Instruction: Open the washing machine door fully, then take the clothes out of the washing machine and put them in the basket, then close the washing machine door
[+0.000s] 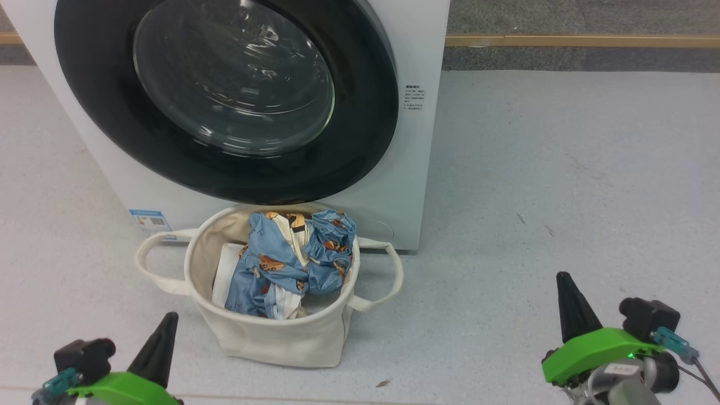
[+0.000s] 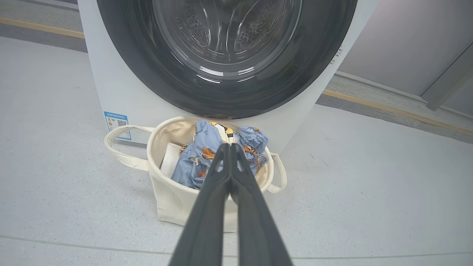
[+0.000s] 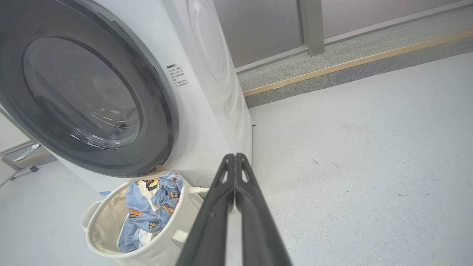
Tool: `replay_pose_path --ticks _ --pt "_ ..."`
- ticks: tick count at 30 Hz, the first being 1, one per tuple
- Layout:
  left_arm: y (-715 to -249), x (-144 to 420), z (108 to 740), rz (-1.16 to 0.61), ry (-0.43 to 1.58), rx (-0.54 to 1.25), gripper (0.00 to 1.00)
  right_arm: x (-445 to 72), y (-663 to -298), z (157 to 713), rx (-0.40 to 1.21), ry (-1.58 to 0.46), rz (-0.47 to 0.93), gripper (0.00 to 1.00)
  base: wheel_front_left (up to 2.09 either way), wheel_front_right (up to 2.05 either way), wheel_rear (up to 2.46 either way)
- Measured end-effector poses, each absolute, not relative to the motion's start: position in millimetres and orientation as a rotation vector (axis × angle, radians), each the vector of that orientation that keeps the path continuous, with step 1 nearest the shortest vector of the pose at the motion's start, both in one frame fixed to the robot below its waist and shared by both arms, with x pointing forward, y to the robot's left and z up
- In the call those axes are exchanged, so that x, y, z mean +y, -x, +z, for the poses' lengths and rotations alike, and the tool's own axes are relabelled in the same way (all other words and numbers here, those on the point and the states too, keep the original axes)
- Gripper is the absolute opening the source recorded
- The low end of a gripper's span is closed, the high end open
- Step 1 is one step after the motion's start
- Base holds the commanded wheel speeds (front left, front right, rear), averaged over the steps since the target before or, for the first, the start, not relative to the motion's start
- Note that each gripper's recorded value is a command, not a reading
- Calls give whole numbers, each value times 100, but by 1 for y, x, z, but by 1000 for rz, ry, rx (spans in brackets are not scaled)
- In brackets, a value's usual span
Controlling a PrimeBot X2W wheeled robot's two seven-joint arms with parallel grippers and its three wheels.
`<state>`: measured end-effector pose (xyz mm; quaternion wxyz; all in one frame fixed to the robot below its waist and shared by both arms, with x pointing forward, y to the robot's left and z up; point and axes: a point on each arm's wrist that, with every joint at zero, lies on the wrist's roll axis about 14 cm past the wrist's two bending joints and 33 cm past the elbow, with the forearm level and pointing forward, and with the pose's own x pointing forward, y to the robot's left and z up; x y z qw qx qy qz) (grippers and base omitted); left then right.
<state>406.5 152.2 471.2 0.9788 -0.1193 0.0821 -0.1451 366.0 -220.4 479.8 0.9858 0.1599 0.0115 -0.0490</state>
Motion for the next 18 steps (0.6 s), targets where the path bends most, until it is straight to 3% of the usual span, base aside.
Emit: replay_pose_path --ticks 18 --pt "-408 156 476 -224 436 170 0 -222 -370 482 22 -505 -123 0 0 0 0"
